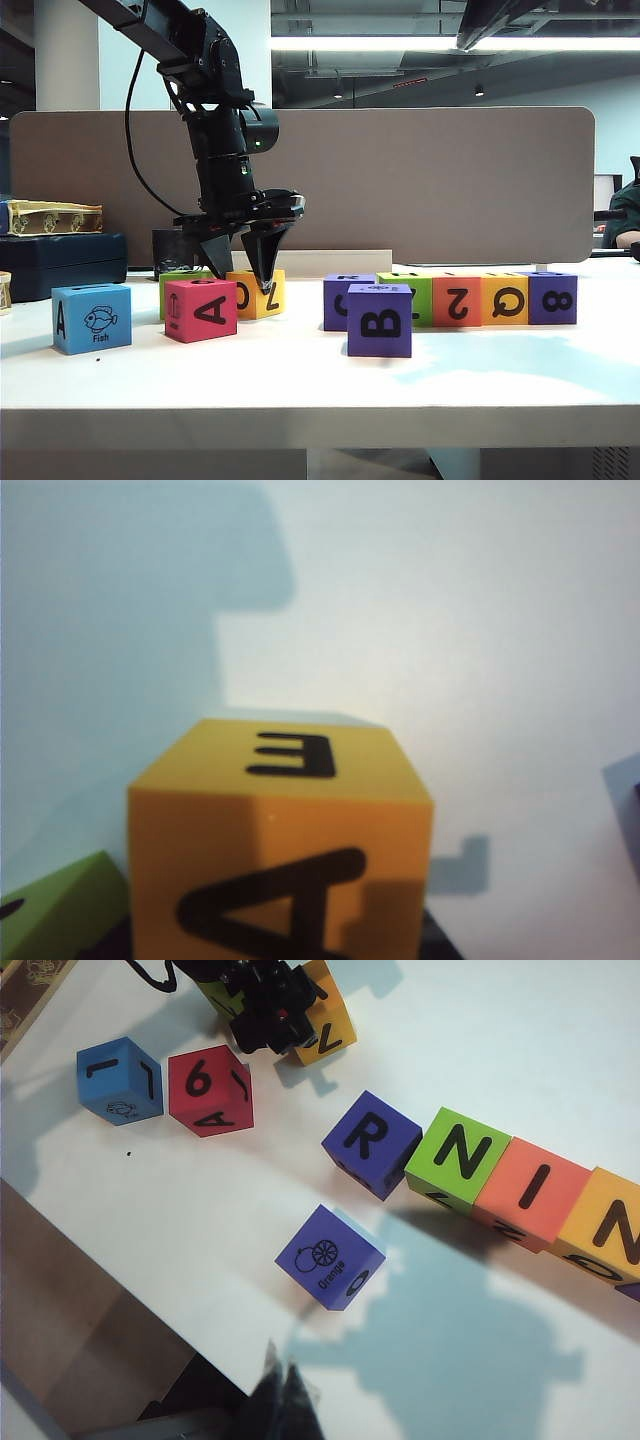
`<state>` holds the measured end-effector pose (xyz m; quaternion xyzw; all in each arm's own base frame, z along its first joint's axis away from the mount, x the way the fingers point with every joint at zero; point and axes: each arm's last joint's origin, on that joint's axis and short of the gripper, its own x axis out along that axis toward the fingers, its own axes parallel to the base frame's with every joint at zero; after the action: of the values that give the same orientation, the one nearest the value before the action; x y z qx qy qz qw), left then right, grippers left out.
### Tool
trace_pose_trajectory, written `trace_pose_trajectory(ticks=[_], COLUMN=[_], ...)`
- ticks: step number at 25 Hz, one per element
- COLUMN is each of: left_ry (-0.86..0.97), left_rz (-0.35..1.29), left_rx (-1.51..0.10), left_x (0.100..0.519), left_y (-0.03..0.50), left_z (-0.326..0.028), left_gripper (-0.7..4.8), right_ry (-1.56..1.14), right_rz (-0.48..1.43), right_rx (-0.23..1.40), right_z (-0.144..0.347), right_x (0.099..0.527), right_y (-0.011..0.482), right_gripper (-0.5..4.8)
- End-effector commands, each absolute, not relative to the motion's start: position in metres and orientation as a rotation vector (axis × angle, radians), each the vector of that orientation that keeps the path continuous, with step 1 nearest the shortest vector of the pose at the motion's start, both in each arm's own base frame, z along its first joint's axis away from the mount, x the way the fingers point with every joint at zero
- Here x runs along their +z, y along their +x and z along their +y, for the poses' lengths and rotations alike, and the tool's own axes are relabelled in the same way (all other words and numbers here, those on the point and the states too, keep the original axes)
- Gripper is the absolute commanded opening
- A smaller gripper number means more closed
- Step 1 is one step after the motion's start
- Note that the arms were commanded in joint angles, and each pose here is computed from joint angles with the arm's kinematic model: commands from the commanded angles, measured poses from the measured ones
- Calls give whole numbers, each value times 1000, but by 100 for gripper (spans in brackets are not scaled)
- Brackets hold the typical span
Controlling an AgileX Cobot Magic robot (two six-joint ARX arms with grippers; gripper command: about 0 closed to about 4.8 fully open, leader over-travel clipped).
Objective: Select the appropriate blocks from the scattered letter blocks on the table and arrange them in a row to spell out "LEARNING".
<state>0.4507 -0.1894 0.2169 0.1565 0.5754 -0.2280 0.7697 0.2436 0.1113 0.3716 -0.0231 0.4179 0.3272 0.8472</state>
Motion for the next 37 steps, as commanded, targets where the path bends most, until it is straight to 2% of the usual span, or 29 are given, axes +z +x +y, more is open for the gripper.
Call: trace_pose_trajectory(ticks=[1, 9, 12, 14, 16, 23, 37], left_ry=[369, 482, 542, 553, 598, 687, 741], left_rz=[1277, 1240, 1194, 1204, 1208, 1173, 1198], left_rx=[-518, -608, -740, -893, -932, -1007, -1086], left_x=[218, 246, 263, 262, 260, 258, 223], left_y=[447, 433, 422, 414, 410, 408, 412], left_z=[-188, -185, -190, -195, -199, -205, -226], left_gripper=[231, 232, 232, 232, 232, 232, 232], right_ry=[-51, -50, -51, -51, -51, -51, -52], right_rz=[868, 871, 871, 871, 874, 888, 908], right_rx=[695, 695, 695, 695, 695, 694, 691], right_z=[111, 111, 111, 111, 111, 111, 110], right_x=[374, 374, 374, 374, 374, 373, 372], right_y=[243, 242, 242, 242, 242, 241, 240], right_gripper=[-1, -1, -1, -1, -1, -1, -1])
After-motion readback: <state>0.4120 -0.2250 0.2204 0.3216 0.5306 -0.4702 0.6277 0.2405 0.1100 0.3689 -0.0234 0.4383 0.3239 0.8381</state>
